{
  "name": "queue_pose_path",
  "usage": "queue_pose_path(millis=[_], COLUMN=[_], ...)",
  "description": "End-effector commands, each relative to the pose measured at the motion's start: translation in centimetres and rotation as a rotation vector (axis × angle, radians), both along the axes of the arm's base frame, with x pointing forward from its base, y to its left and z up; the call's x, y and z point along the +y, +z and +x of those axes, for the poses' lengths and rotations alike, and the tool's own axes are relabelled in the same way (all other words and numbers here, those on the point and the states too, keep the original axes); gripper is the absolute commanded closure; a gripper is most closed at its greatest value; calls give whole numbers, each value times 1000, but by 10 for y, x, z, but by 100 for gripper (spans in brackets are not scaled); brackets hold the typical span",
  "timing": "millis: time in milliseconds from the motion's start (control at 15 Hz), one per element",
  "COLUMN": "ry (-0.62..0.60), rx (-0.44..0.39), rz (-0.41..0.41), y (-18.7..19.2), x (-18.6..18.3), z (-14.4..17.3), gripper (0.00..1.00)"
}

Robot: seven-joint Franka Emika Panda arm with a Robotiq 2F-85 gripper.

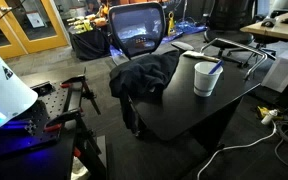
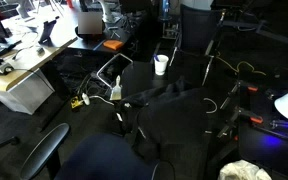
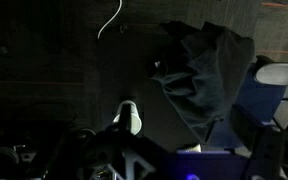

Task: Take the blue pen out of the white cup

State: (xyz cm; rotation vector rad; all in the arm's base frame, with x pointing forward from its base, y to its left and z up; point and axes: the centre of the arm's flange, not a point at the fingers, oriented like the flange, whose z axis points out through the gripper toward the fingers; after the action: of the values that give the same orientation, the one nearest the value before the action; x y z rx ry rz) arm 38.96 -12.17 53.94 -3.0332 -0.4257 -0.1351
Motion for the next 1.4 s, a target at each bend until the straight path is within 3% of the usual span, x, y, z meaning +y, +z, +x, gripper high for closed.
queue_pose_path(millis=[0,333,733,1333], ry=[0,0,-36,-160], rx=[0,0,-60,-162], rz=[0,0,-17,-45], y=[0,0,-16,-104], x=[0,0,9,1], z=[0,0,39,119], gripper=[0,0,0,0])
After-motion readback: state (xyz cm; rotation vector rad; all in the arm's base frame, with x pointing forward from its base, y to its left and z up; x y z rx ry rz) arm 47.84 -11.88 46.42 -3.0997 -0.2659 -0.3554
